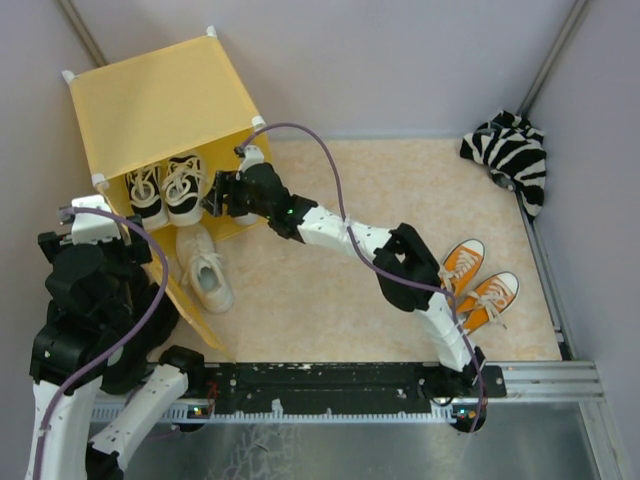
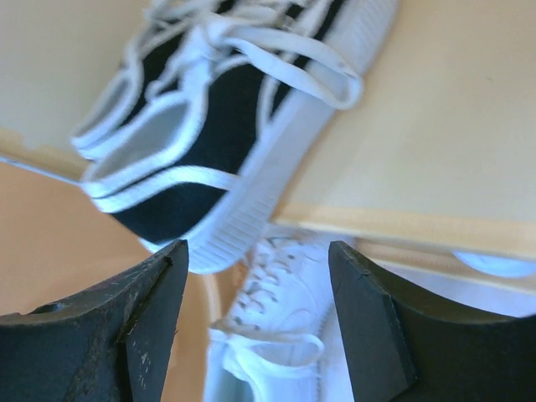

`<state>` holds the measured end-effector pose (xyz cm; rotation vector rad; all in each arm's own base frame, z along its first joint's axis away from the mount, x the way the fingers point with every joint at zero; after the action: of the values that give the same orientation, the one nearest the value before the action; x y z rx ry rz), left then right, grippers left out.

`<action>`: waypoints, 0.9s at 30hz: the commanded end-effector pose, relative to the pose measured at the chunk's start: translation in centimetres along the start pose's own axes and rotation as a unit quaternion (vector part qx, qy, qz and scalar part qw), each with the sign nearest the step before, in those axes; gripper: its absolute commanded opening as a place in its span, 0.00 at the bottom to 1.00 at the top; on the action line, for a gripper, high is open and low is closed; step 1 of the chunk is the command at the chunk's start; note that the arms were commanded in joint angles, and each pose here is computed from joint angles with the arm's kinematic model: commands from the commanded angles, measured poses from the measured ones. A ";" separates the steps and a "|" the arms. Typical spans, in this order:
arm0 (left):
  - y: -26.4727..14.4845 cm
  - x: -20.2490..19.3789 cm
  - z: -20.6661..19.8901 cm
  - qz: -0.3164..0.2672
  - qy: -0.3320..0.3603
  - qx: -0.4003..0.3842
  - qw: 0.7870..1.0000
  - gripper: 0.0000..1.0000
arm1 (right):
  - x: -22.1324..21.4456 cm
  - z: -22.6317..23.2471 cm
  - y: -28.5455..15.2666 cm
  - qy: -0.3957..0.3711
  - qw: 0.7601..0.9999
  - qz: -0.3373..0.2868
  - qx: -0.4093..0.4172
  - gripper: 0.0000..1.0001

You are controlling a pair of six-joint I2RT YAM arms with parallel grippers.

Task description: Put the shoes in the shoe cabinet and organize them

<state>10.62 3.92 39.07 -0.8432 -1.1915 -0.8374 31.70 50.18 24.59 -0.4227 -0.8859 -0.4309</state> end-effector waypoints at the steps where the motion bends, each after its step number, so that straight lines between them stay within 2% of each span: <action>1: -0.3 -0.5 1.1 0.017 0.019 0.041 0.999 0.99 | 2.4 2.0 -2.4 -0.048 0.997 -0.018 -0.057 0.68; 6: 0.1 -0.2 0.6 0.018 0.012 0.046 0.999 0.99 | 1.6 0.0 -3.6 -0.076 0.991 -0.021 -0.112 0.68; 12: 0.9 -0.3 -0.3 0.020 0.010 0.040 0.999 0.99 | 1.7 1.9 -4.5 -0.093 0.995 -0.026 -0.006 0.65; 16: 1.1 -0.5 -0.4 0.016 0.021 0.039 0.999 0.99 | 1.0 3.4 -4.0 -0.083 0.994 -0.014 0.068 0.48; 21: 0.9 -0.4 0.0 -0.002 0.011 0.042 0.999 0.99 | 0.0 4.8 -2.5 -0.085 0.990 0.011 0.110 0.42; 27: 0.2 0.2 0.5 -0.022 -0.012 0.034 0.999 0.99 | -0.8 5.5 -0.8 -0.070 0.989 0.018 0.127 0.41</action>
<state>11.27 4.12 38.75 -0.7897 -1.2200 -0.8031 27.73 50.53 25.49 -0.3484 -1.0320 -0.2606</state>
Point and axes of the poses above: each gripper's point midway between its finger pads, its own y axis out along the fingers, its own z axis along the line the jaws close on, x = y × z, the point moved 8 cm from there along -y, back along the fingers, and after that the axes turned 4 degrees about -y, right-handed, at the moved point
